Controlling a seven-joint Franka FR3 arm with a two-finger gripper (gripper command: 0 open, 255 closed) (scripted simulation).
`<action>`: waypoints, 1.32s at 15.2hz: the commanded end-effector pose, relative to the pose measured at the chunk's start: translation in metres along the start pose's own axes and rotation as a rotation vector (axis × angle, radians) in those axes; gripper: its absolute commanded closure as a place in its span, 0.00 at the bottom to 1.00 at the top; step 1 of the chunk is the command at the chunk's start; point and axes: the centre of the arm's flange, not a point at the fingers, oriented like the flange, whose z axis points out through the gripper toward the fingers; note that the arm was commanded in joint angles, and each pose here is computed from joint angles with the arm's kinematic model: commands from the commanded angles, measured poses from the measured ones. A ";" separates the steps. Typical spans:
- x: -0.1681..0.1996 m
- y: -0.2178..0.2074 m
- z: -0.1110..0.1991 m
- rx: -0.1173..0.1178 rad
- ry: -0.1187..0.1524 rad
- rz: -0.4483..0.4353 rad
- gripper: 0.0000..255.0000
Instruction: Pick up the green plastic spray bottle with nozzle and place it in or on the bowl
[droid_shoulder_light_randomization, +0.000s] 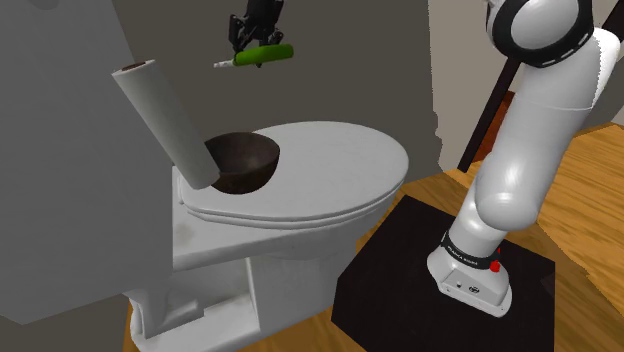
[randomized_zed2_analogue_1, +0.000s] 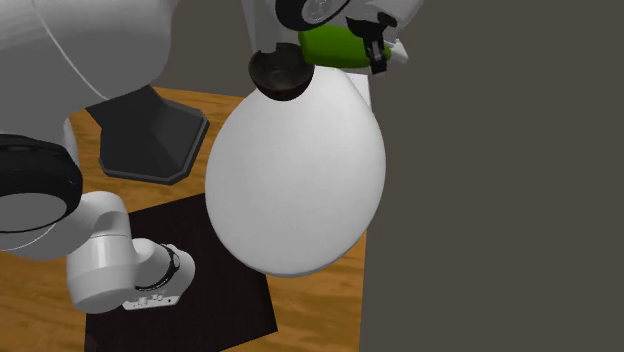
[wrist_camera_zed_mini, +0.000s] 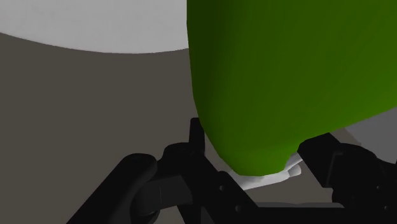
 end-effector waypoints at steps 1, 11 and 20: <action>-0.018 -0.016 -0.004 0.000 0.001 0.001 1.00; -0.116 -0.104 -0.012 0.000 0.001 0.001 1.00; -0.174 -0.145 0.003 0.000 0.001 0.001 1.00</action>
